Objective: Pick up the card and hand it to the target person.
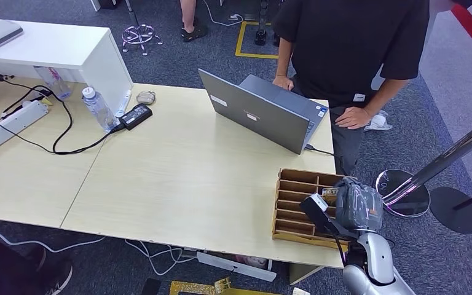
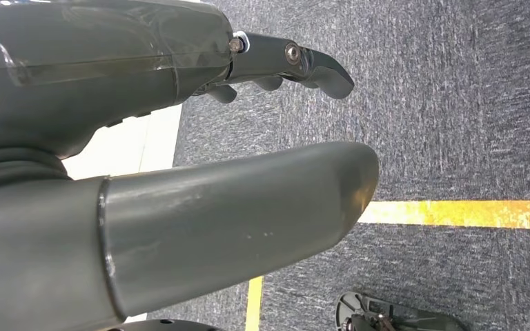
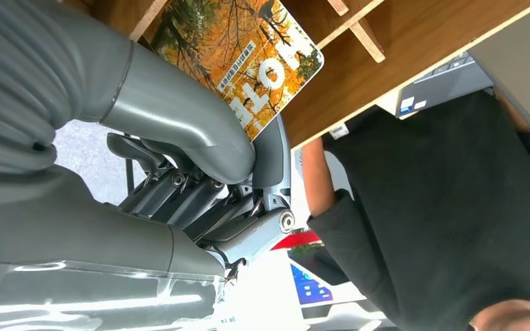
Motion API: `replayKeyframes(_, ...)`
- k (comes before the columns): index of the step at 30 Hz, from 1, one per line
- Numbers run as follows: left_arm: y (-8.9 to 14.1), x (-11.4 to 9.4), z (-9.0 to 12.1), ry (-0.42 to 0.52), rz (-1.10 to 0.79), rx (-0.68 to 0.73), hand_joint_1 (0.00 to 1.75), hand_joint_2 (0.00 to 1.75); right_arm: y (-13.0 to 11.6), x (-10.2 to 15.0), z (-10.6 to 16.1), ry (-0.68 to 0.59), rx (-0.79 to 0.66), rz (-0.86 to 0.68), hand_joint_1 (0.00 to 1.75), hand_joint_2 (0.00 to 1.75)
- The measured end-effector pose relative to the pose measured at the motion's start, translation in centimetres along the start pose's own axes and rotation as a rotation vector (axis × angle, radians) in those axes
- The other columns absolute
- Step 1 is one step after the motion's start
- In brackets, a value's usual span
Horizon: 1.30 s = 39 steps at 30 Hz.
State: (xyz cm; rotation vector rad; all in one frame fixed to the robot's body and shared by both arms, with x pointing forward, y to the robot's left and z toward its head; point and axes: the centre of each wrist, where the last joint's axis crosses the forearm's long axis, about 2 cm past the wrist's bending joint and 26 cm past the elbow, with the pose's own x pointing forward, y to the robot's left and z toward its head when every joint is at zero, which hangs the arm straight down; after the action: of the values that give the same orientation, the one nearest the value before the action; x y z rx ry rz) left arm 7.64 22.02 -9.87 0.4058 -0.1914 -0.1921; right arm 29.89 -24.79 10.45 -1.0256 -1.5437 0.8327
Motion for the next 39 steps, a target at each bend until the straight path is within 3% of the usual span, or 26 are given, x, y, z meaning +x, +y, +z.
replayKeyframes(15,0.0,0.0,0.0,-0.003,0.0,0.002,0.0,0.0,-0.4,-0.2,-0.2,-0.023,-0.079,-0.042,1.75,1.75)
replayKeyframes(39,-0.1,0.1,0.1,0.006,-0.012,0.004,0.0,0.0,-2.5,-1.2,-2.6,-0.078,-0.223,-0.049,1.75,1.75)
